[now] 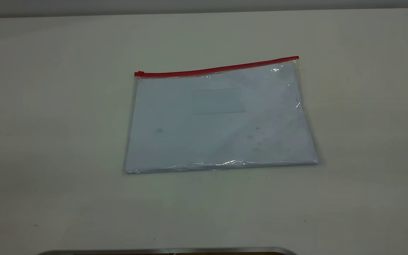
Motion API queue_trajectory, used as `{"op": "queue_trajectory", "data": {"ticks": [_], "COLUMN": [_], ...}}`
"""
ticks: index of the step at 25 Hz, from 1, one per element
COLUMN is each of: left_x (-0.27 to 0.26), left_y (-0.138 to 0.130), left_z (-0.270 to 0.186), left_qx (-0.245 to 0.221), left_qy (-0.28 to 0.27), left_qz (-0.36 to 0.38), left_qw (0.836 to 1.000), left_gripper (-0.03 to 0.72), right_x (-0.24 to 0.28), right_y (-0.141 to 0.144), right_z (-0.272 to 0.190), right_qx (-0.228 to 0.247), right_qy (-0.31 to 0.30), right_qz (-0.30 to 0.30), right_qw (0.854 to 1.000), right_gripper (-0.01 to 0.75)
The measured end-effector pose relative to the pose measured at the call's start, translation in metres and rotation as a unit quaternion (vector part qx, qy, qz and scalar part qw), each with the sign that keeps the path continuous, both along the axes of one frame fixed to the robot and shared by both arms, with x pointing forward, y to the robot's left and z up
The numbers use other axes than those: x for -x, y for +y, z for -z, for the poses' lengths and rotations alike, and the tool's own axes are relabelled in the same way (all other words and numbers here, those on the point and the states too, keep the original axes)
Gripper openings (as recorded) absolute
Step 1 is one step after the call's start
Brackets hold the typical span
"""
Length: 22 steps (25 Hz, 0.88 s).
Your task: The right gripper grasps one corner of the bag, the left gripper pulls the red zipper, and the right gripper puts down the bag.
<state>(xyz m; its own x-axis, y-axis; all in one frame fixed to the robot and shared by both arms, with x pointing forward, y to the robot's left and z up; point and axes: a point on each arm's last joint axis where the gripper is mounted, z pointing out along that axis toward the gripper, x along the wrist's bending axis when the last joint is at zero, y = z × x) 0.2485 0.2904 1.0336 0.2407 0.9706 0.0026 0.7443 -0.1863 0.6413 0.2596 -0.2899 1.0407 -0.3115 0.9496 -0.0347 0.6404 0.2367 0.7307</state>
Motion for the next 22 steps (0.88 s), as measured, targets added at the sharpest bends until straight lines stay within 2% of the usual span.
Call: {"op": "queue_trajectory", "data": {"ticks": [5,8,12,15,22], "left_x": [0.002,0.008,0.018,0.026,0.027], "left_y": [0.0,0.0,0.0,-0.001,-0.001], "left_z": [0.0,0.0,0.0,0.001,0.001], "left_qx": [0.001,0.002,0.0,0.0,-0.001], "left_qy": [-0.009,-0.031,-0.07,-0.098,-0.097], "left_qz": [-0.001,-0.029,-0.069,-0.072,-0.072], "left_qw": [1.0,0.999,0.995,0.993,0.993], "left_gripper": [0.475,0.475,0.475,0.475,0.475], "right_x": [0.0,0.003,0.016,0.028,0.029], "right_y": [0.0,-0.002,-0.004,-0.004,-0.004], "right_z": [0.0,-0.001,-0.002,-0.002,-0.001], "right_qx": [-0.001,-0.008,-0.014,-0.019,-0.019], "right_qy": [-0.001,-0.014,-0.06,-0.1,-0.102], "right_qz": [0.006,0.048,0.095,0.099,0.099], "right_qw": [1.0,0.999,0.994,0.99,0.99], "right_gripper": [0.458,0.458,0.458,0.458,0.458]}}
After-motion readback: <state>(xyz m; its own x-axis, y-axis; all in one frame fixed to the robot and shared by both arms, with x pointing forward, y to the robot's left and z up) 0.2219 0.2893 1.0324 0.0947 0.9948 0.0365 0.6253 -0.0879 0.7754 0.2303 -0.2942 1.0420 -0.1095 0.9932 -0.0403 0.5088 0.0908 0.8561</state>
